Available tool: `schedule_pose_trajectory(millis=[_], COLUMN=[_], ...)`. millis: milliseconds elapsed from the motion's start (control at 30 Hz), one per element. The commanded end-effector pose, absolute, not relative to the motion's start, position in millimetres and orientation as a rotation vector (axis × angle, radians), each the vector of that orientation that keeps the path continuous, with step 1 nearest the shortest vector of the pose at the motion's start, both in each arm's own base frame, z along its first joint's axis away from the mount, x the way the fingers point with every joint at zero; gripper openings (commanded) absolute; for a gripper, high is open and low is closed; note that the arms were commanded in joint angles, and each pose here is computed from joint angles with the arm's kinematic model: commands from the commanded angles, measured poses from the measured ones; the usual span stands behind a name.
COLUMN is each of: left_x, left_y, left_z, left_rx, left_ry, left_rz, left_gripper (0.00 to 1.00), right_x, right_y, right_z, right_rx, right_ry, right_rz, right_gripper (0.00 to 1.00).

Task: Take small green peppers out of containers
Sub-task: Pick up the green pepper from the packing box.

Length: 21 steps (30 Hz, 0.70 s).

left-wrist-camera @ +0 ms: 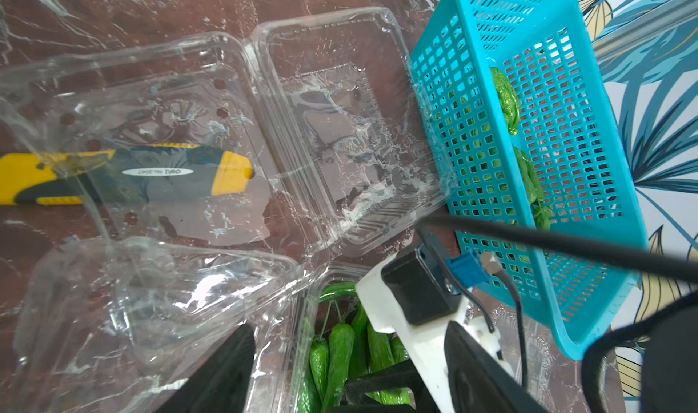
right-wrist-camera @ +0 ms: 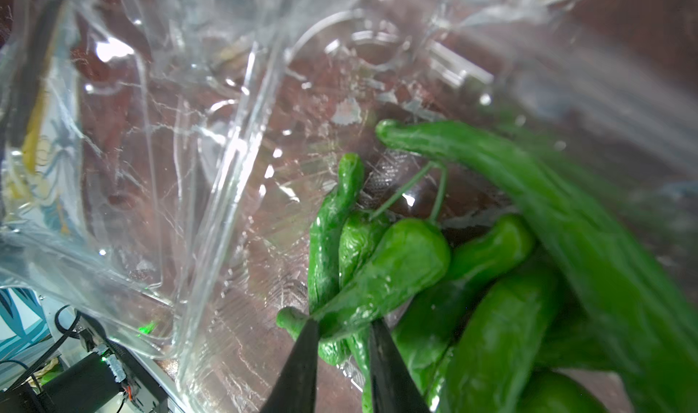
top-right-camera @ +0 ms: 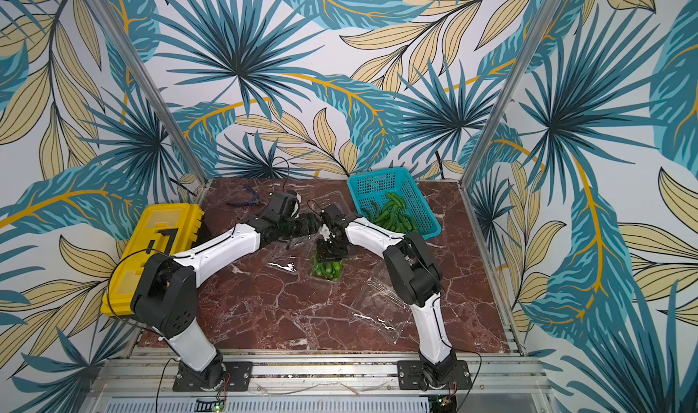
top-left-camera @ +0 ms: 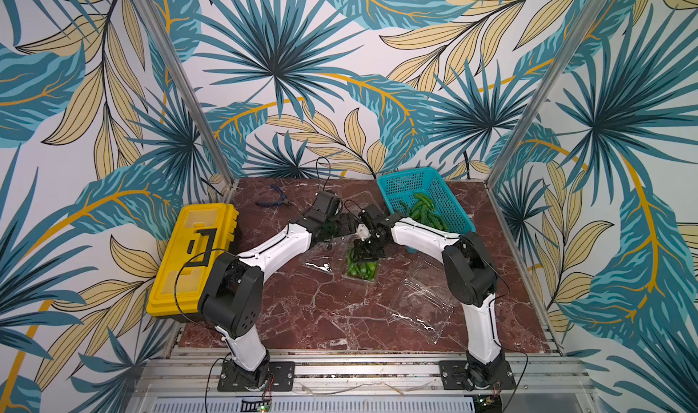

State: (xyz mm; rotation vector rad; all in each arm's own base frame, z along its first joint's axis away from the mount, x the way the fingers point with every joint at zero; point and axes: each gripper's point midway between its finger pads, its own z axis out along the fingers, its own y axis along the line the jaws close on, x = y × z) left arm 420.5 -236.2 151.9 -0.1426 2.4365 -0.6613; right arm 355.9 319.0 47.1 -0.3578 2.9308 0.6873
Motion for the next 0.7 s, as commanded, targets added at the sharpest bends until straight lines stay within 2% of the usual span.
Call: schedule_pose_trajectory(millis=[0,100,300,333,400,500,667], left_x=[417.2,417.6,417.2,417.5,416.9,416.2,414.6], left_y=[-238.2,-238.9,-239.9,-239.8,-240.4,-241.5,-241.2], left_z=[150.6,151.1,152.9,153.1,151.6,150.0,149.3], left_rx=[-0.132,-0.136,-0.128,-0.129,-0.125,-0.122,-0.127], left_ry=[2.444,2.443,2.442,2.441,2.445,2.452,2.457], left_rz=[-0.677,-0.684,-0.691,-0.691,-0.694,-0.7,-0.703], left_gripper=[0.8,0.8,0.8,0.8,0.8,0.8,0.8], right_x=[350.2,349.8,351.8,351.3,350.6,350.0,347.5], right_y=[315.2,318.8,319.5,319.8,320.4,321.6,323.7], right_z=[28.7,26.0,22.8,22.0,21.1,22.5,40.3], right_rx=[-0.363,-0.363,-0.367,-0.368,-0.369,-0.377,-0.413], right_ry=[2.984,2.993,3.0,3.002,3.003,2.993,2.931], right_rz=[0.644,0.669,0.658,0.66,0.667,0.686,0.737], right_gripper=[0.26,0.38,0.37,0.35,0.24,0.17,0.11])
